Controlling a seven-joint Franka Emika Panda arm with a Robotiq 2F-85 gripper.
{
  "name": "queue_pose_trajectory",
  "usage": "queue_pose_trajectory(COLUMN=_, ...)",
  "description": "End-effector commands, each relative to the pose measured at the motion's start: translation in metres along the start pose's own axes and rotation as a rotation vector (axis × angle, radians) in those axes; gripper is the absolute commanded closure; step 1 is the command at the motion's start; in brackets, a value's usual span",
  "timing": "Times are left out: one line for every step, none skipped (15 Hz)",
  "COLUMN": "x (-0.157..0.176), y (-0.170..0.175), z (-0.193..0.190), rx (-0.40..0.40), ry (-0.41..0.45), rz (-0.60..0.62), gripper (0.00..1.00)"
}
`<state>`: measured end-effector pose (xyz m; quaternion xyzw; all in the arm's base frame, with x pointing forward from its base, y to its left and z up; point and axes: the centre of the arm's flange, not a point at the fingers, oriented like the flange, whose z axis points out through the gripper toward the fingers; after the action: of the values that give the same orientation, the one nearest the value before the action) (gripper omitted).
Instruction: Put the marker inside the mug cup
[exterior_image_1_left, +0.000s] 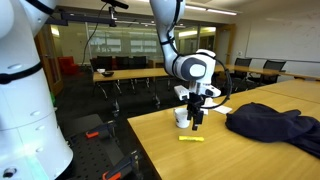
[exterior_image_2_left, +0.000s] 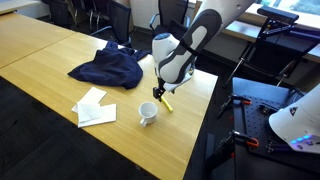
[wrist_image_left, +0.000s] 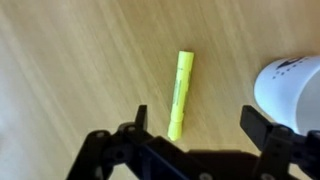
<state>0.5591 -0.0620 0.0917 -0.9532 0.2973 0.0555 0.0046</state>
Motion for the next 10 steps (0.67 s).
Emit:
queue_pose_trajectory(x=0.018, y=0.002, z=0.021, rx=0.048, ry=-0.075, rz=0.008, gripper=0.00)
queue_pose_trajectory(x=0.022, y=0.006, z=0.029, rx=0.049, ry=-0.083, rz=0.020, gripper=0.05)
queue_pose_trajectory(x=0.027, y=0.011, z=0.037, rx=0.050, ry=-0.090, rz=0.030, gripper=0.07)
queue_pose_trajectory(x=0.031, y=0.018, z=0.042, rx=0.061, ry=-0.100, rz=0.039, gripper=0.14)
queue_pose_trajectory(x=0.035, y=0.022, z=0.047, rx=0.058, ry=-0.101, rz=0.039, gripper=0.31)
queue_pose_trajectory(x=0.038, y=0.026, z=0.051, rx=0.065, ry=-0.110, rz=0.033, gripper=0.32)
queue_pose_trajectory(x=0.041, y=0.027, z=0.055, rx=0.062, ry=-0.111, rz=0.029, gripper=0.39)
queue_pose_trajectory(x=0.043, y=0.027, z=0.057, rx=0.062, ry=-0.117, rz=0.022, gripper=0.48)
queue_pose_trajectory(x=0.046, y=0.026, z=0.060, rx=0.064, ry=-0.120, rz=0.013, gripper=0.55)
queue_pose_trajectory(x=0.047, y=0.022, z=0.061, rx=0.063, ry=-0.127, rz=0.010, gripper=0.64)
